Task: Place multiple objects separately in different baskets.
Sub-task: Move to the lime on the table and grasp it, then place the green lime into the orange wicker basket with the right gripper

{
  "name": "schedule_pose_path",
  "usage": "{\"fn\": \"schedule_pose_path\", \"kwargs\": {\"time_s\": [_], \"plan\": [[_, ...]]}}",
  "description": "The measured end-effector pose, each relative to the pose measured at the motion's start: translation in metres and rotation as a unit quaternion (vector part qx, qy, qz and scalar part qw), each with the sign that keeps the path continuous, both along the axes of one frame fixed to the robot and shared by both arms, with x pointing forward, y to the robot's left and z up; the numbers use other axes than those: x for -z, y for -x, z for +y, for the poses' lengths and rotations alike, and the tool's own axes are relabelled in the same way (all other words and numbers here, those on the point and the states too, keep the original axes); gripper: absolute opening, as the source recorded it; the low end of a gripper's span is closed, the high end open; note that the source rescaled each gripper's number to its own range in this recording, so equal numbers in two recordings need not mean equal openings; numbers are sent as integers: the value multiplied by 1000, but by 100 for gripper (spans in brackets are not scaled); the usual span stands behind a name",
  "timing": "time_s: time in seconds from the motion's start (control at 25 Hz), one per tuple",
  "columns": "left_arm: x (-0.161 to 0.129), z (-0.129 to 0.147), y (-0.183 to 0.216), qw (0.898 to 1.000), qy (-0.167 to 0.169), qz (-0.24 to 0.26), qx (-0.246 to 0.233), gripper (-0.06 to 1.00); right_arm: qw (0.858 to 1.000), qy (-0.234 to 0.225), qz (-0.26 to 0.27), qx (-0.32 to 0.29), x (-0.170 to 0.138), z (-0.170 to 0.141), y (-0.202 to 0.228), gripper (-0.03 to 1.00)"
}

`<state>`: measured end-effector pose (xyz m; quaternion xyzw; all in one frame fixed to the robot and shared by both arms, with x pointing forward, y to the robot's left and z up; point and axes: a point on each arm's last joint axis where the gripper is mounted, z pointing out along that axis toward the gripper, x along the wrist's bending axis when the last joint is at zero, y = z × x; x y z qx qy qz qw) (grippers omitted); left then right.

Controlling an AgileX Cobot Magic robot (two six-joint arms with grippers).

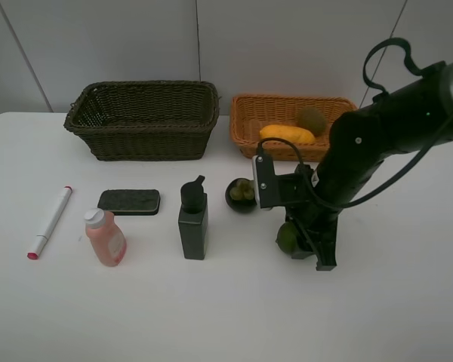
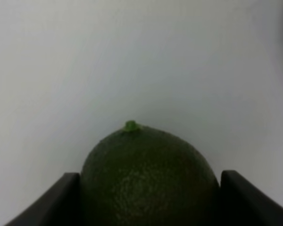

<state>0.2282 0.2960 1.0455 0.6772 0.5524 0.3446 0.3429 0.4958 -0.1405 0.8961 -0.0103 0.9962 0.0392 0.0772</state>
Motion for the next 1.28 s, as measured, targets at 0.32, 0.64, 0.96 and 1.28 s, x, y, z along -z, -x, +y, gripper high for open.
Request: {"fn": "schedule_pose_path", "kwargs": {"time_s": [0.32, 0.64, 0.96, 1.28], "plan": [[0, 0, 0, 1000, 0, 0, 0, 100, 1000, 3, 4, 0, -1, 0, 0, 18], [0, 0, 0, 1000, 0, 0, 0, 100, 1000, 11, 21, 8, -28, 9, -18, 18], [0, 0, 0, 1000, 0, 0, 0, 100, 997, -31, -14, 67, -67, 0, -60, 18], [0, 0, 0, 1000, 0, 0, 0, 100, 982, -76, -97, 146, -108, -37, -108, 18]]}}
